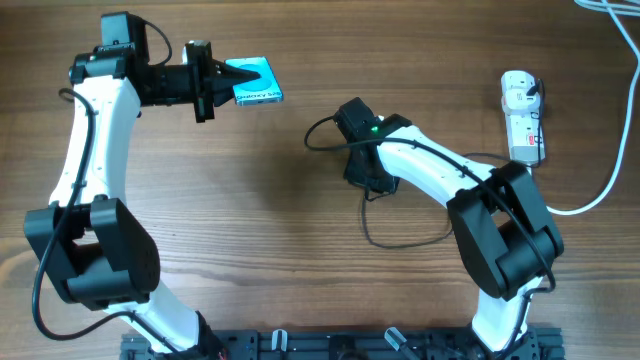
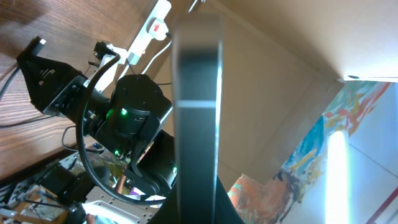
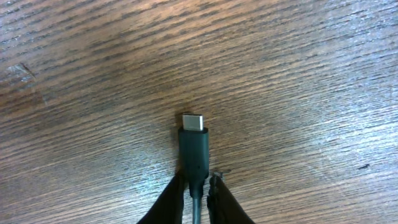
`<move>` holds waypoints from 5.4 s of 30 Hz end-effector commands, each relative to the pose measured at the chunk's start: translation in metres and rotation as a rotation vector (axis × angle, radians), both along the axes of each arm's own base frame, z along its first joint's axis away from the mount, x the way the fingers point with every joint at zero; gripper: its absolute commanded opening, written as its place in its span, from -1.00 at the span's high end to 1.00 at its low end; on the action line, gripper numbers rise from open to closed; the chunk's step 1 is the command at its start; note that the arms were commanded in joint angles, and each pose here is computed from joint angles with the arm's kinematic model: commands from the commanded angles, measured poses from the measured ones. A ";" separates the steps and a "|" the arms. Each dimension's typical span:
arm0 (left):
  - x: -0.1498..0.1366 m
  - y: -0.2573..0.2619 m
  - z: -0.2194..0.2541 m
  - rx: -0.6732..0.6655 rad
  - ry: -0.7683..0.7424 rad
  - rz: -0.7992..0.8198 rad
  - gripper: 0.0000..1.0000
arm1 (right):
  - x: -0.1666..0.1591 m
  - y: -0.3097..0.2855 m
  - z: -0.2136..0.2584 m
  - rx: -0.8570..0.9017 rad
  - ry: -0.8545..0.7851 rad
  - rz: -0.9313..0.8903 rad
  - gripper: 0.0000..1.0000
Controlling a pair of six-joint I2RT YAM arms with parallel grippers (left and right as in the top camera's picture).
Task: Plug charger to phone and switch on socket
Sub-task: 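Grasp the USB-C plug with the right gripper, then lift the plug and bring it under the phone's bottom port, then push the USB-C plug up into the phone's bottom port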
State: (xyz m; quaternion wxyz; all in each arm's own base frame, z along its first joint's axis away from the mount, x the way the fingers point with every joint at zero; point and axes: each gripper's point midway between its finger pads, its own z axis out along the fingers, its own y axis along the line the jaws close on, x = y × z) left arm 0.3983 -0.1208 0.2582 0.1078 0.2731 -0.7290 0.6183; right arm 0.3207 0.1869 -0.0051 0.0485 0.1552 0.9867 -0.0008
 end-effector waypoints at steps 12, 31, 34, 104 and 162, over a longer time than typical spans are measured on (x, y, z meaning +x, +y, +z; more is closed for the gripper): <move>-0.005 -0.001 0.015 -0.015 -0.037 -0.006 0.92 | -0.018 -0.007 -0.024 -0.028 0.084 0.005 0.91; 0.019 0.004 0.012 0.125 -0.418 -0.028 0.92 | -0.075 0.052 0.167 0.457 -0.111 0.520 0.91; 0.015 -0.008 0.012 0.137 -0.504 -0.077 0.92 | -0.093 0.067 0.175 0.472 -0.120 0.591 0.91; -0.044 -0.095 -0.026 0.276 -0.758 -0.456 0.92 | -0.074 0.109 0.215 0.604 -0.303 0.464 0.91; -0.048 -0.096 -0.023 0.251 -0.713 -0.452 0.92 | -0.059 0.105 0.218 0.605 -0.343 0.411 0.91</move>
